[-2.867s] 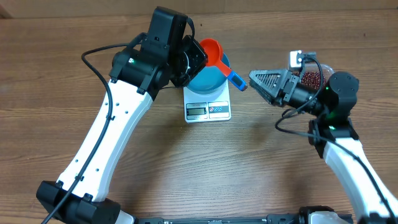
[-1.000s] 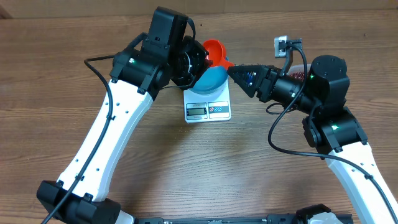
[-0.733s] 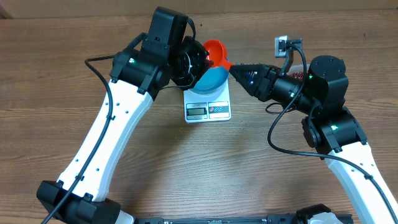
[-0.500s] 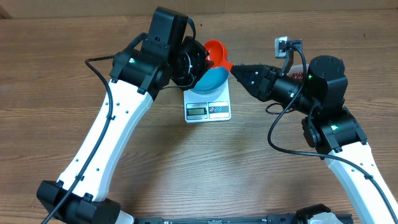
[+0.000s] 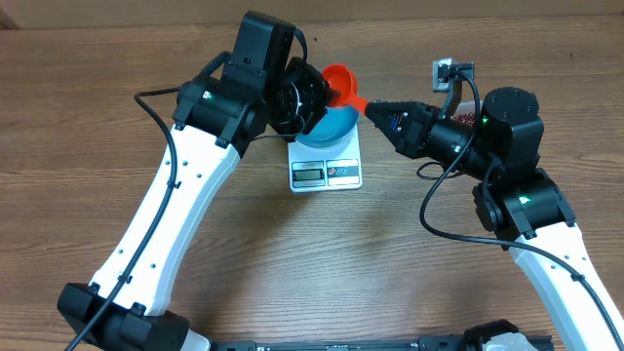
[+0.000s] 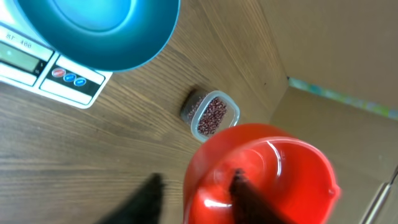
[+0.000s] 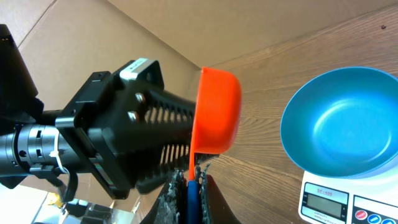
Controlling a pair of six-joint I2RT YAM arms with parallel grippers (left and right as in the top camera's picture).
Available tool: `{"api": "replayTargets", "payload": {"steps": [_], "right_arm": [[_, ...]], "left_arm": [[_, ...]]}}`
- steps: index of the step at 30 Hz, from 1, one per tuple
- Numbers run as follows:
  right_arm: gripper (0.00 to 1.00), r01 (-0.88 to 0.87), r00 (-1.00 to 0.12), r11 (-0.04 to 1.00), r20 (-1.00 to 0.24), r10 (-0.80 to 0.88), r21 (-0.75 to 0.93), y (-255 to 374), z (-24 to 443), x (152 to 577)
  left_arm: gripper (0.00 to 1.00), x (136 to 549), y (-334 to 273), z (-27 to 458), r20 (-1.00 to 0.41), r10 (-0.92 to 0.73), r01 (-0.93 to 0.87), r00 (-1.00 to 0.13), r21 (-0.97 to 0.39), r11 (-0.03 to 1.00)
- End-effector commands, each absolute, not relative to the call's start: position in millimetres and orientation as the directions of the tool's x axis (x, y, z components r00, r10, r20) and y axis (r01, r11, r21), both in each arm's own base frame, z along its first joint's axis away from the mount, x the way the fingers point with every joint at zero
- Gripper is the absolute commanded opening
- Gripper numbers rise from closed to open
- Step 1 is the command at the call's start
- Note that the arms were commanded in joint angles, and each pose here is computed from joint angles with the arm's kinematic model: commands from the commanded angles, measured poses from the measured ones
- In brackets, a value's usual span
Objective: Scoop item into bowl and weigh 150g on scale
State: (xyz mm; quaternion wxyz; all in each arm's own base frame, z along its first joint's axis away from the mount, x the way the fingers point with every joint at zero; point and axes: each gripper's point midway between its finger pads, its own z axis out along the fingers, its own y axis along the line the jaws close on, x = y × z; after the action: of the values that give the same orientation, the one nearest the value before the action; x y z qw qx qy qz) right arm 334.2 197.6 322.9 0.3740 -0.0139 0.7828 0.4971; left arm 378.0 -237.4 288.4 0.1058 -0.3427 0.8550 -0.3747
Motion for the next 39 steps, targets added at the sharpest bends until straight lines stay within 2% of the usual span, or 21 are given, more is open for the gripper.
{"api": "replayTargets", "payload": {"steps": [1, 5, 8, 10, 13, 16, 17, 21, 22, 26, 28, 32, 39], "right_arm": [[0.04, -0.397, -0.709, 0.510, -0.608, 0.358, 0.763, 197.9, 326.8, 336.2], [0.04, -0.392, -0.706, 0.513, -0.607, 0.364, 0.763, 195.2, 326.6, 337.7], [0.04, -0.372, -0.709, 0.522, -0.598, 0.373, 0.767, 189.3, 323.6, 340.0], [0.04, -0.339, -0.716, 0.536, -0.581, 0.386, 0.773, 181.0, 318.0, 342.5], [0.04, -0.269, -0.727, 0.571, -0.552, 0.408, 0.776, 160.5, 304.3, 346.9], [0.04, -0.220, -0.729, 0.608, -0.543, 0.417, 0.763, 140.9, 294.0, 349.2], [0.04, -0.193, -0.729, 0.629, -0.540, 0.421, 0.753, 129.4, 291.4, 349.3], [0.04, -0.139, -0.726, 0.680, -0.541, 0.424, 0.720, 102.5, 293.2, 347.0], [0.04, -0.119, -0.725, 0.695, -0.540, 0.428, 0.709, 94.2, 293.9, 345.8], [0.04, -0.035, -0.715, 0.745, -0.537, 0.447, 0.666, 63.5, 295.2, 340.4], [0.04, -0.018, -0.711, 0.759, -0.542, 0.448, 0.651, 53.5, 296.0, 338.0], [0.04, 0.021, -0.715, 0.760, -0.522, 0.466, 0.649, 43.3, 290.8, 334.6], [0.04, 0.025, -0.732, 0.772, -0.514, 0.446, 0.635, 43.5, 284.9, 329.7]], "left_arm": [[0.59, 377.3, -241.6, 289.6, 0.080, -0.656, -0.500, -0.750, -0.718, 0.485], [0.77, 379.6, -238.6, 288.9, 0.031, -0.644, -0.466, -0.764, -0.717, 0.519], [0.82, 383.8, -233.1, 287.8, -0.057, -0.615, -0.402, -0.787, -0.708, 0.580], [0.82, 387.2, -228.8, 288.2, -0.143, -0.559, -0.318, -0.816, -0.696, 0.643], [0.77, 392.8, -224.4, 291.3, -0.336, -0.378, -0.086, -0.863, -0.639, 0.764], [0.75, 393.4, -223.5, 292.3, -0.468, -0.208, 0.101, -0.859, -0.553, 0.827], [0.71, 392.5, -223.4, 291.5, -0.519, -0.120, 0.187, -0.846, -0.501, 0.845], [0.64, 384.0, -227.3, 286.7, -0.554, 0.004, 0.291, -0.833, -0.431, 0.854], [0.59, 380.2, -228.9, 284.5, -0.553, 0.034, 0.311, -0.832, -0.416, 0.854], [0.19, 359.9, -237.0, 273.0, -0.528, 0.148, 0.381, -0.836, -0.365, 0.850], [0.06, 352.2, -237.3, 267.0, -0.507, 0.172, 0.378, -0.844, -0.336, 0.863], [0.04, 339.5, -237.2, 254.5, -0.478, 0.219, 0.374, -0.850, -0.257, 0.891], [0.04, 319.4, -251.4, 219.2, -0.428, 0.300, 0.413, -0.853, -0.202, 0.888]]}}
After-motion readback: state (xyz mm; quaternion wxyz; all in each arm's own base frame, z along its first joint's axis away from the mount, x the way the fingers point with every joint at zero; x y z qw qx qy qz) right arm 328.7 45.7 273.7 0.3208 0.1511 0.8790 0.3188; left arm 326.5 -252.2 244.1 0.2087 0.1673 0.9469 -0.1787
